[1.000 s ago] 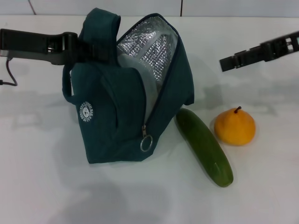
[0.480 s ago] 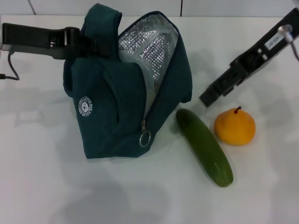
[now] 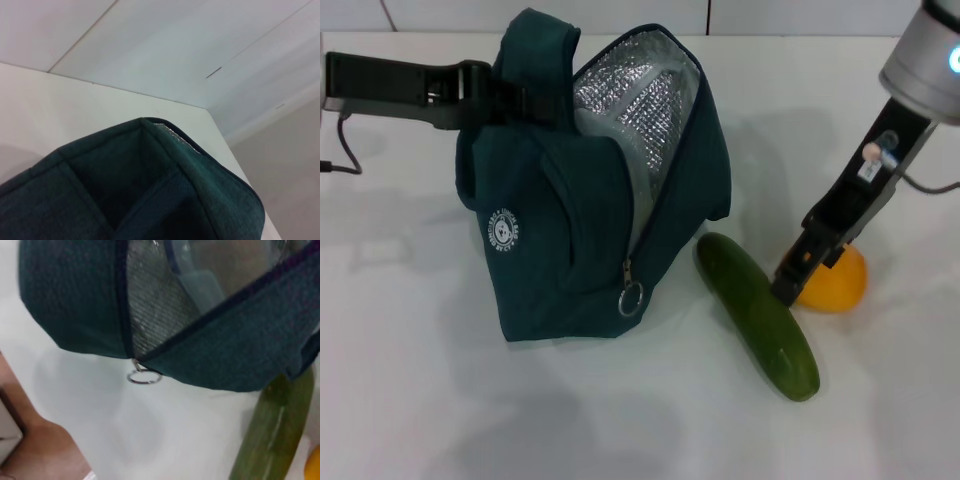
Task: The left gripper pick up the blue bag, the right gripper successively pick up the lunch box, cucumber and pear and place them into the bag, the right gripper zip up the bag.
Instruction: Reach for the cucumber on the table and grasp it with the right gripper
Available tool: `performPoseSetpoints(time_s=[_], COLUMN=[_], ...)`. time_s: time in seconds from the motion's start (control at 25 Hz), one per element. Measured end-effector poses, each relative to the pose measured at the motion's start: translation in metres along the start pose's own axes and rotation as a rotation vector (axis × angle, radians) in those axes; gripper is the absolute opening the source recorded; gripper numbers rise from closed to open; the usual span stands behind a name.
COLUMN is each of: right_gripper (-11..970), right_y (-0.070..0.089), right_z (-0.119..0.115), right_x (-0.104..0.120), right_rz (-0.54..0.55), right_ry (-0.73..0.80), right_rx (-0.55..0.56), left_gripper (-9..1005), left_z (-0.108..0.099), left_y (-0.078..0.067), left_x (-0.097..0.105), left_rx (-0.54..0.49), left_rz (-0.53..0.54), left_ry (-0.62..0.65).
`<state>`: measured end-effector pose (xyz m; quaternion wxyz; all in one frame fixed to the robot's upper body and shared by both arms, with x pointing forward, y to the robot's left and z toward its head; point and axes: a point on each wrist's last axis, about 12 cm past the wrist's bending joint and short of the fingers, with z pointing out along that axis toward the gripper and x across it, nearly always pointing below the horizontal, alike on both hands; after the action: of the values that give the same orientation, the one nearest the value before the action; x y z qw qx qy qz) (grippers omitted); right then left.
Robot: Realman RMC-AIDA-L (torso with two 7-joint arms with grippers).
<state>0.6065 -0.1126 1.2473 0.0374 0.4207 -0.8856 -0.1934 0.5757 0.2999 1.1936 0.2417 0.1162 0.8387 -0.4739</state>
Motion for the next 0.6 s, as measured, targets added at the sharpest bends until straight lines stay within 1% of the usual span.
performPoseSetpoints(time_s=[0.2, 0.36, 0.52, 0.6], right_gripper=[839, 839, 839, 838], right_y=[-0.005, -0.011, -0.011, -0.010], right_z=[0.011, 0.023, 0.028, 0.036], right_x=[0.000, -0.003, -0.004, -0.008], right_rz=[0.017, 0.014, 0.003, -0.018], right_ry=[0.008, -0.014, -0.021, -0.062], right_rx=[0.010, 0.054, 0.067, 0.060], left_gripper=[38, 38, 38, 39], left_z=[-0.001, -0.001, 0.000, 0.000], left_y=[0.001, 0.002, 0.002, 0.002], left_x=[0.002, 0.003, 0.004, 0.004], left_rx=[-0.002, -0.002, 0.001, 0.001], left_rz=[-0.002, -0.002, -0.004, -0.003], left_ry=[-0.002, -0.002, -0.001, -0.001])
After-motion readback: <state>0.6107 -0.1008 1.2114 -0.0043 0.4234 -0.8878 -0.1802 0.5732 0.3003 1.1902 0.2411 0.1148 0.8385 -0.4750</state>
